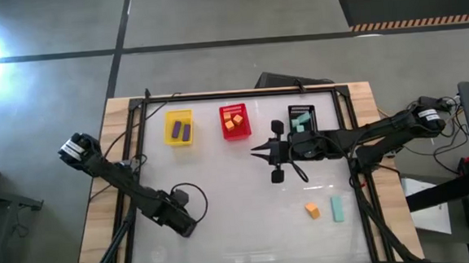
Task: Sort & place blocks by color
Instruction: Put the purple block into the yellow bin, then put the yellow block into the red bin
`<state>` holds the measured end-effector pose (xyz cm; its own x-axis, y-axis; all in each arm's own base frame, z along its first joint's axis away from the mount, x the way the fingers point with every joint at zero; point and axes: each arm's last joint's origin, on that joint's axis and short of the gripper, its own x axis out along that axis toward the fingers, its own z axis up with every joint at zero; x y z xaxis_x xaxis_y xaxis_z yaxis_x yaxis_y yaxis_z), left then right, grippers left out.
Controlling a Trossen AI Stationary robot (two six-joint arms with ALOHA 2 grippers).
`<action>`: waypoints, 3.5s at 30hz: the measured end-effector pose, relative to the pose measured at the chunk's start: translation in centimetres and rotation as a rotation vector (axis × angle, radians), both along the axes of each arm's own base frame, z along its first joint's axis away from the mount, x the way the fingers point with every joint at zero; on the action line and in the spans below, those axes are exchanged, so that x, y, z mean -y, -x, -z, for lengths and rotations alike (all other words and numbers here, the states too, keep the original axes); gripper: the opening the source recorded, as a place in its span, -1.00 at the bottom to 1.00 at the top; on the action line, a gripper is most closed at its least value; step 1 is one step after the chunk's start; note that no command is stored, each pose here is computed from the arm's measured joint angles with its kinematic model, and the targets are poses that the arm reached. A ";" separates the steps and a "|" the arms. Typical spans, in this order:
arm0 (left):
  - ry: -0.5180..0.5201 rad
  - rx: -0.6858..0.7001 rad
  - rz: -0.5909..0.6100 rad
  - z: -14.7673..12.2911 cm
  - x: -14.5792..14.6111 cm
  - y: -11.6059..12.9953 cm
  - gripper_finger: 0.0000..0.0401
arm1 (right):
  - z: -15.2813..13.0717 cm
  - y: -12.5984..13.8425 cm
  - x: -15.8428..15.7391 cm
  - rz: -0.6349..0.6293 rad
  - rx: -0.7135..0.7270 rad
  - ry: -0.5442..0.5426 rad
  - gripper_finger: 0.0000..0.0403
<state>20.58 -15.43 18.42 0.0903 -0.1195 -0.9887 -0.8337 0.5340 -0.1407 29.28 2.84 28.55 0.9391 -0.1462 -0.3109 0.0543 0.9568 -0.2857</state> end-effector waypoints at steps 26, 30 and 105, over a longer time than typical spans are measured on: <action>-0.068 -0.043 0.050 1.9 0.1 -0.1 -0.24 | 0.3 0.1 0.0 0.002 -0.022 -0.005 -0.76; -0.073 -0.064 0.059 2.5 -0.1 0.2 -0.45 | 0.5 0.2 0.0 0.007 -0.041 -0.016 -0.76; -0.518 0.276 0.145 -8.0 -24.0 0.0 -0.16 | 0.6 4.0 -3.2 -0.067 -0.183 -0.127 -0.76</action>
